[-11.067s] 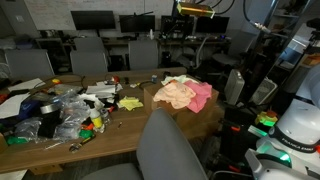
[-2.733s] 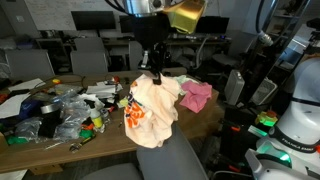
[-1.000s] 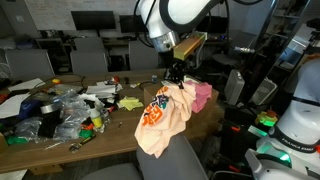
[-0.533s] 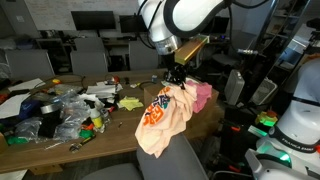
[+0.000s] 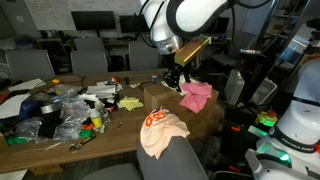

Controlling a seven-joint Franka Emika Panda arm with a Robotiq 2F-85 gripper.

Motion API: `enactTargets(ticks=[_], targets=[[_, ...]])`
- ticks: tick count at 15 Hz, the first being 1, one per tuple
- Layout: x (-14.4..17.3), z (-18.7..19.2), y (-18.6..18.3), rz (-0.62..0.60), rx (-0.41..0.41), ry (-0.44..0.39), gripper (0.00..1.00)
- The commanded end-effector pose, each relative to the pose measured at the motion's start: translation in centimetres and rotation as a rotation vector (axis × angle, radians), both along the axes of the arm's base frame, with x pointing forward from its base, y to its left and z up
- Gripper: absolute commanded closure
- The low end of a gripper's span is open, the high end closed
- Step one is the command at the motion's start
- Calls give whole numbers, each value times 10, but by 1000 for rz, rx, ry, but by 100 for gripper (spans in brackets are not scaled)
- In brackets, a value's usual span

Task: Pick the clothes and put them on the back rest of the chair

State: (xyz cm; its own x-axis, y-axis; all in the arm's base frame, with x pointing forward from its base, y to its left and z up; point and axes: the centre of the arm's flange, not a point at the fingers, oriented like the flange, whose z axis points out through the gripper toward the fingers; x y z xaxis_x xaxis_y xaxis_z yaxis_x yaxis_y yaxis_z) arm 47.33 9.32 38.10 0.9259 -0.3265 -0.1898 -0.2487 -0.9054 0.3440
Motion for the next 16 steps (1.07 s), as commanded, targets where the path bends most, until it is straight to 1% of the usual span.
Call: enactTargets(ticks=[1,2,4,5,8,9,13,16], targets=[[-7,7,-4,-14,-23,-43,3],[-6,7,-4,-18,-25,-46,0],[-4,9,-7,-32,-27,-61,0],[1,11,-12,-44,-27,-89,0],[23,31,-32,-123,38,-215,0],[32,42,-44,-151,55,-253,0],[54,77,-95,-273,78,-411,0],[60,95,-134,-380,92,-515,0]])
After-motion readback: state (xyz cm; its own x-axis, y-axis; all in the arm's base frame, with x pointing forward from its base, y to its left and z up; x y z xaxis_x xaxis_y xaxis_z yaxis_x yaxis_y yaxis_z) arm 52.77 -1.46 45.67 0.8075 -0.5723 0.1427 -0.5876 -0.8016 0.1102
